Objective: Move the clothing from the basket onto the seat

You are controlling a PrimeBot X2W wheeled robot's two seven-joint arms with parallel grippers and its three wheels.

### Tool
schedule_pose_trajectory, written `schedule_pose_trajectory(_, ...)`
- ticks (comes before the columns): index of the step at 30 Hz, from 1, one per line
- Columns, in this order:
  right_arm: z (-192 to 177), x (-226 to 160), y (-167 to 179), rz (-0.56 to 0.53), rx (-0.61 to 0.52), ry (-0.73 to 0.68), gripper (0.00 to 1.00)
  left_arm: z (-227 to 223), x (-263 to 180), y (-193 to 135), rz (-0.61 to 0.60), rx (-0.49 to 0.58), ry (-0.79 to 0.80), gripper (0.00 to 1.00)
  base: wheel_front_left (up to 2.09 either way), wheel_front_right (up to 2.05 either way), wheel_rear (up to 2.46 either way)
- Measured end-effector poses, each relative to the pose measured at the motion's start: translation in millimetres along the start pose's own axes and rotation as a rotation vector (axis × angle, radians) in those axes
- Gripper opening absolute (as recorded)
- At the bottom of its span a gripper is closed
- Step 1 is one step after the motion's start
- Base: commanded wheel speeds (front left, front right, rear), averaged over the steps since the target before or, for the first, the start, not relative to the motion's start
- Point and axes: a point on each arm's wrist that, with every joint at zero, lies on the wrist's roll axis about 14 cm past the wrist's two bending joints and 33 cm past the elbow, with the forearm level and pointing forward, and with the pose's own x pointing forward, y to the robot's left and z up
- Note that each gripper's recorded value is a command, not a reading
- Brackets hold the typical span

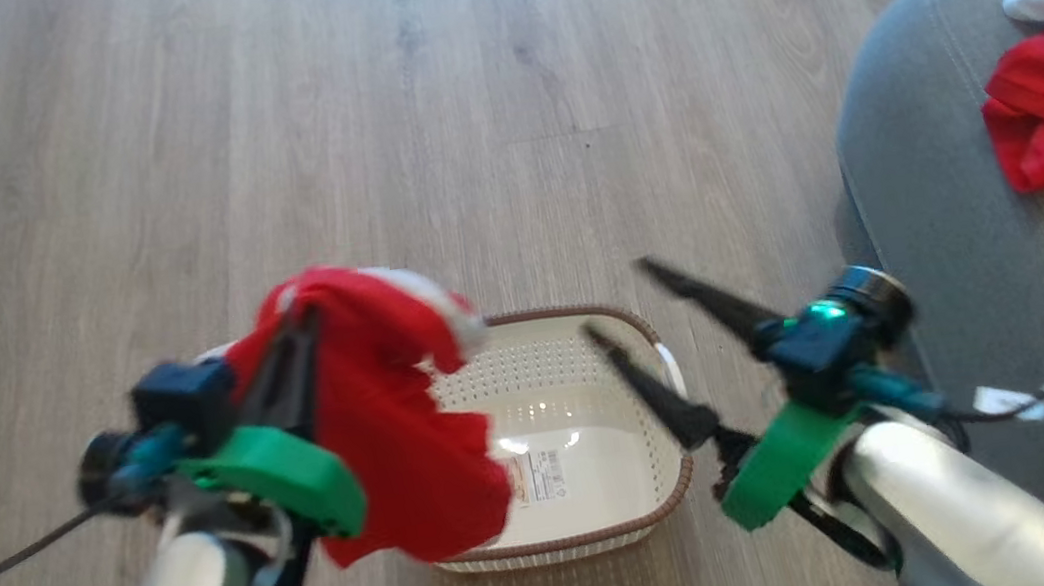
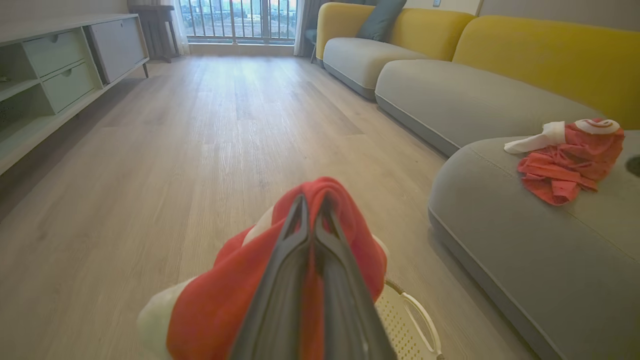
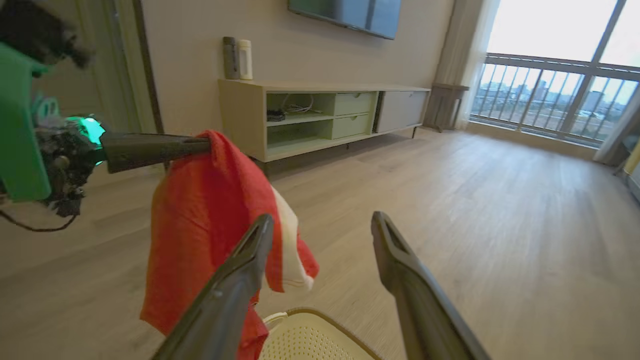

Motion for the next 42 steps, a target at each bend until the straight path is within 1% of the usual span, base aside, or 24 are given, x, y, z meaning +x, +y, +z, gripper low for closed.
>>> schedule_pose_trajectory(2,1.7,7.4,19.4,0.108,-0.036,0.01,1.0,5.6,0.6,-15.2,-0.059,0.016,-0.005,0.0,0.0,0.0,0.0)
schedule_pose_trajectory(4,2.5,13.6,29.2,0.183,-0.066,0.022,1.0,10.1,0.6,-33.1,-0.128,0.033,-0.006,0.0,0.0,0.0,0.0)
schedule_pose_trajectory(10,15.5,33.1,44.1,0.33,-0.145,0.021,1.0,22.1,-5.5,-80.8,-0.301,0.083,-0.018,0.0,0.0,0.0,0.0)
schedule_pose_trajectory(15,-3.1,32.2,59.5,0.411,-0.115,0.109,1.0,25.3,-14.7,-112.7,-0.41,0.094,-0.019,0.0,0.0,0.0,0.0)
schedule_pose_trajectory(19,-12.0,31.1,61.3,0.42,-0.08,0.148,1.0,27.3,-18.7,-126.7,-0.458,0.066,-0.022,0.0,0.0,0.0,0.0)
schedule_pose_trajectory(20,-13.4,31.3,60.1,0.418,-0.074,0.156,0.45,26.3,-19.2,-128.5,-0.464,0.055,-0.017,0.0,0.0,0.0,0.0)
schedule_pose_trajectory(21,-14.3,31.1,60.1,0.417,-0.06,0.161,0.0,25.2,-19.7,-130.4,-0.471,0.048,-0.013,0.0,0.0,0.0,0.0)
schedule_pose_trajectory(22,-15.4,30.5,60.7,0.416,-0.042,0.166,0.0,24.3,-20.0,-131.9,-0.479,0.048,-0.011,0.0,0.0,0.0,0.0)
schedule_pose_trajectory(23,-16.3,30.0,60.6,0.414,-0.031,0.17,0.0,23.4,-19.9,-132.7,-0.484,0.042,-0.008,0.05,0.0,0.0,0.0)
schedule_pose_trajectory(24,-16.6,29.8,58.9,0.408,-0.025,0.172,0.0,22.8,-19.4,-133.4,-0.487,0.036,-0.005,0.18,0.0,0.0,0.0)
schedule_pose_trajectory(25,-16.2,29.8,56.3,0.4,-0.02,0.171,0.0,22.5,-18.8,-134.5,-0.49,0.025,-0.005,0.35,0.0,0.0,0.0)
schedule_pose_trajectory(26,-14.9,30.3,52.5,0.389,-0.016,0.167,0.0,23.2,-18.0,-136.0,-0.494,0.009,-0.011,0.84,0.0,0.0,0.0)
schedule_pose_trajectory(27,-12.4,30.9,47.6,0.375,-0.014,0.158,0.0,23.7,-17.1,-137.5,-0.498,0.0,-0.017,1.0,0.0,0.0,0.0)
schedule_pose_trajectory(30,-8.4,28.8,23.3,0.309,-0.023,0.15,0.0,21.3,-12.8,-141.3,-0.504,-0.012,-0.023,1.0,0.0,0.0,0.0)
schedule_pose_trajectory(35,6.2,16.9,-32.5,0.152,-0.046,0.121,0.0,9.0,-2.3,-153.5,-0.537,-0.037,-0.01,1.0,0.0,0.0,0.0)
schedule_pose_trajectory(42,43.4,-21.0,-109.1,-0.08,-0.12,0.05,0.0,-11.1,10.6,-191.3,-0.648,-0.072,0.021,1.0,0.0,0.0,0.0)
